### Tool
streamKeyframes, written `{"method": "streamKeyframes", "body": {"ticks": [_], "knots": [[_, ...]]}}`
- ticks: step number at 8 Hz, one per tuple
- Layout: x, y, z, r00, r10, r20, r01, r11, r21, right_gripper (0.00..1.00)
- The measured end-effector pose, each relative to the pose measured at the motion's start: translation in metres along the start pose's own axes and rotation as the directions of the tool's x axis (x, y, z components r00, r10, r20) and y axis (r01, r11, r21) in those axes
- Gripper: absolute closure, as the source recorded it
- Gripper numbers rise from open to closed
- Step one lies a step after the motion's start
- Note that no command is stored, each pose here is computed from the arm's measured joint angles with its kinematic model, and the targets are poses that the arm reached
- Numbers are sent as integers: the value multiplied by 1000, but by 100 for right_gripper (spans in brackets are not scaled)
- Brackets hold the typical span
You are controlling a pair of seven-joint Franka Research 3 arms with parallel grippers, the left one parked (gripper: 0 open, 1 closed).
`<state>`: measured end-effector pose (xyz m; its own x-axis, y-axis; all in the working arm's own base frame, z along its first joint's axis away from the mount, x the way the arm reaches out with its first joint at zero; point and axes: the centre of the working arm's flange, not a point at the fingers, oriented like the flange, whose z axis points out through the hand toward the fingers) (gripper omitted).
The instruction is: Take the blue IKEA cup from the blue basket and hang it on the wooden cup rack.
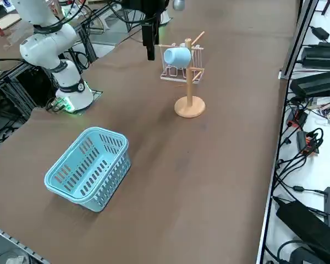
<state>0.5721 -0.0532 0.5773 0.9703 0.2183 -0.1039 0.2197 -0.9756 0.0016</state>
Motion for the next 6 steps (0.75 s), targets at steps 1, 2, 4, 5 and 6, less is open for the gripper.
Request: {"method": "streamKeyframes", "body": {"ticks": [1, 2, 4, 5, 6], "knots": [[3, -10, -4, 999, 46, -3, -46, 999, -20, 0], [5, -22, -9, 994, 107, -10, -107, 994, -27, 0], [5, -36, -15, 971, 238, -19, -238, 971, -27, 0], [4, -35, -16, 960, 280, -20, -280, 960, -3, 0], [3, -27, -19, 952, 305, -24, -305, 952, 28, 0]]}}
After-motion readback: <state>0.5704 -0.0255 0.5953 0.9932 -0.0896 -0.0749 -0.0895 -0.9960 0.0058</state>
